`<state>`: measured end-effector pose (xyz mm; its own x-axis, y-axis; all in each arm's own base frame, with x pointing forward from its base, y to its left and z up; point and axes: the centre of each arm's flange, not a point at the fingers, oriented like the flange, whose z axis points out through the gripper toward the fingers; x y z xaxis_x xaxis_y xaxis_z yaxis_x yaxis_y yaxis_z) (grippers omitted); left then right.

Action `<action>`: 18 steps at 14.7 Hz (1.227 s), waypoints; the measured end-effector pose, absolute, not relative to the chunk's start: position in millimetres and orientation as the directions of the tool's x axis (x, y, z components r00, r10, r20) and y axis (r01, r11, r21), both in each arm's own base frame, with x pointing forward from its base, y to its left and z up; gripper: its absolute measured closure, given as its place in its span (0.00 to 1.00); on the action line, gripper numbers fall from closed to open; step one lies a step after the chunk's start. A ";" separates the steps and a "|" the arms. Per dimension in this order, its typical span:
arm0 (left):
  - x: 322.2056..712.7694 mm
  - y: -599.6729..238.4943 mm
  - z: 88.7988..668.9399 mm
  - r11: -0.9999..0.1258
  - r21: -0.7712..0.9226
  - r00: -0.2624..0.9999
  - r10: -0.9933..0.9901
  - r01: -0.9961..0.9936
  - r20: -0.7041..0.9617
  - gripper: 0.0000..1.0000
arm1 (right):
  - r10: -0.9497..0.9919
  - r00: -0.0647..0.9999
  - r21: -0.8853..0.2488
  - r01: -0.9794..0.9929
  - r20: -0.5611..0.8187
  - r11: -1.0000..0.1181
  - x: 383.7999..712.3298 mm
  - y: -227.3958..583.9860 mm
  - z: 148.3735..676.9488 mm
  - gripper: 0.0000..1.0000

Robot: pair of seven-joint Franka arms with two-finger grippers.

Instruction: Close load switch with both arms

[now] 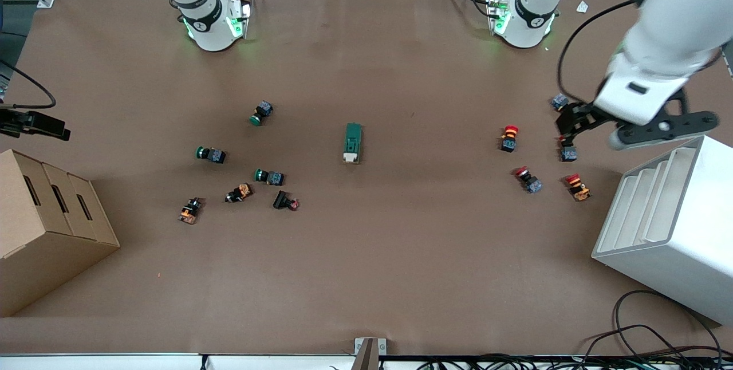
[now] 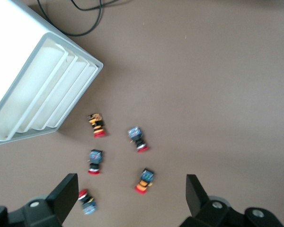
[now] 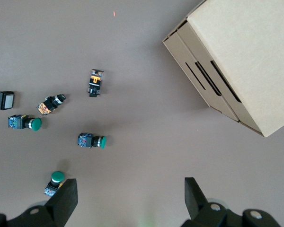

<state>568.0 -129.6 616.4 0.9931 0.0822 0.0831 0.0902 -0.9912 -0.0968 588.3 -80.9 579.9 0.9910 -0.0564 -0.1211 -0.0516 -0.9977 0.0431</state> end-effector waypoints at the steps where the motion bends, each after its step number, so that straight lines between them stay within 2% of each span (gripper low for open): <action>1: 562.4 -113.0 620.2 -0.994 -0.079 0.995 0.066 0.071 0.070 0.00 | -0.052 0.992 0.035 -0.048 -0.118 -0.998 588.8 -77.8 581.5 0.00; 7: 538.8 -54.5 620.4 -0.998 -0.062 0.999 -0.016 -0.014 0.032 0.00 | -0.078 0.983 0.004 -0.078 -0.163 -0.997 580.6 -76.7 587.5 0.00; 18: 528.7 -63.4 619.7 -0.999 -0.030 0.999 -0.045 -0.045 0.012 0.00 | -0.080 0.987 -0.007 -0.082 -0.143 -0.997 563.6 -54.1 620.6 0.00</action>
